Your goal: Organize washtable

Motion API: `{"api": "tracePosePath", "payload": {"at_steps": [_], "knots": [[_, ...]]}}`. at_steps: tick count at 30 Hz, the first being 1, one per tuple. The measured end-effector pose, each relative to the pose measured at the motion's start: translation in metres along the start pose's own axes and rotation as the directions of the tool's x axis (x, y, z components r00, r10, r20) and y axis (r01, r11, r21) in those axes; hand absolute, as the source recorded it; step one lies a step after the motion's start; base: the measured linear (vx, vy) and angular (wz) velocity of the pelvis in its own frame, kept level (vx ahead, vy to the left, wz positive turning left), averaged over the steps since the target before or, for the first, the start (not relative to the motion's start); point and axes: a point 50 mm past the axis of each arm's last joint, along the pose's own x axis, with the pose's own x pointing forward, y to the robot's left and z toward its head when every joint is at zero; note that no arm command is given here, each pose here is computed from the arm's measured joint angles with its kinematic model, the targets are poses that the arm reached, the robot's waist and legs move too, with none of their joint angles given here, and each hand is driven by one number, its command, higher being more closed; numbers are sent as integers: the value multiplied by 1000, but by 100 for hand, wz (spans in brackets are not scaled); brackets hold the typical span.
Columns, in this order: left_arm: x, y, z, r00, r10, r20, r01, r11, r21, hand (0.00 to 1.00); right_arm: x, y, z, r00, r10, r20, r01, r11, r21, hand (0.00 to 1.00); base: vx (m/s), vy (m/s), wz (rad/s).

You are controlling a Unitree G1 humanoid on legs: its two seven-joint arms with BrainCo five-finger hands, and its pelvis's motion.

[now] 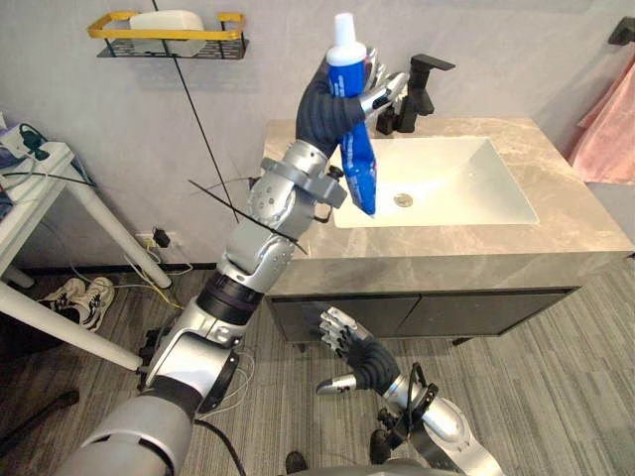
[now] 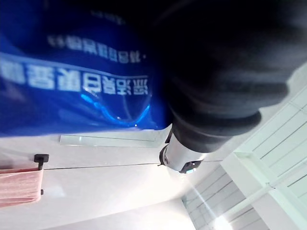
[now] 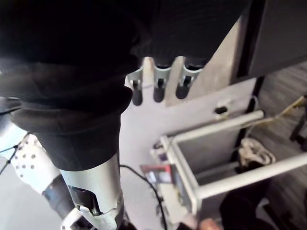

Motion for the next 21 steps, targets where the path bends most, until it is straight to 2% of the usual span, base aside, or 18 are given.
{"api": "tracePosePath", "payload": {"at_steps": [5, 11, 14, 21], "knots": [[0, 0, 0, 1000, 13, 2, -13, 998, 55, 100, 0, 0, -3, 1000, -7, -8, 7, 1000, 9, 0, 0, 0, 0], [5, 4, 7, 999, 30, 33, -37, 970, 239, 100, -9, -5, -16, 996, -52, -68, 53, 999, 12, 0, -11, -11, -1], [6, 13, 17, 992, 81, 92, -108, 931, 348, 100, -20, -18, -33, 979, -145, -146, 145, 989, -14, 0, 5, -14, -2], [7, 23, 32, 975, 132, 181, -202, 867, 456, 100, -41, -39, -39, 940, -294, -173, 291, 956, -44, 0, -11, -11, -2]]}}
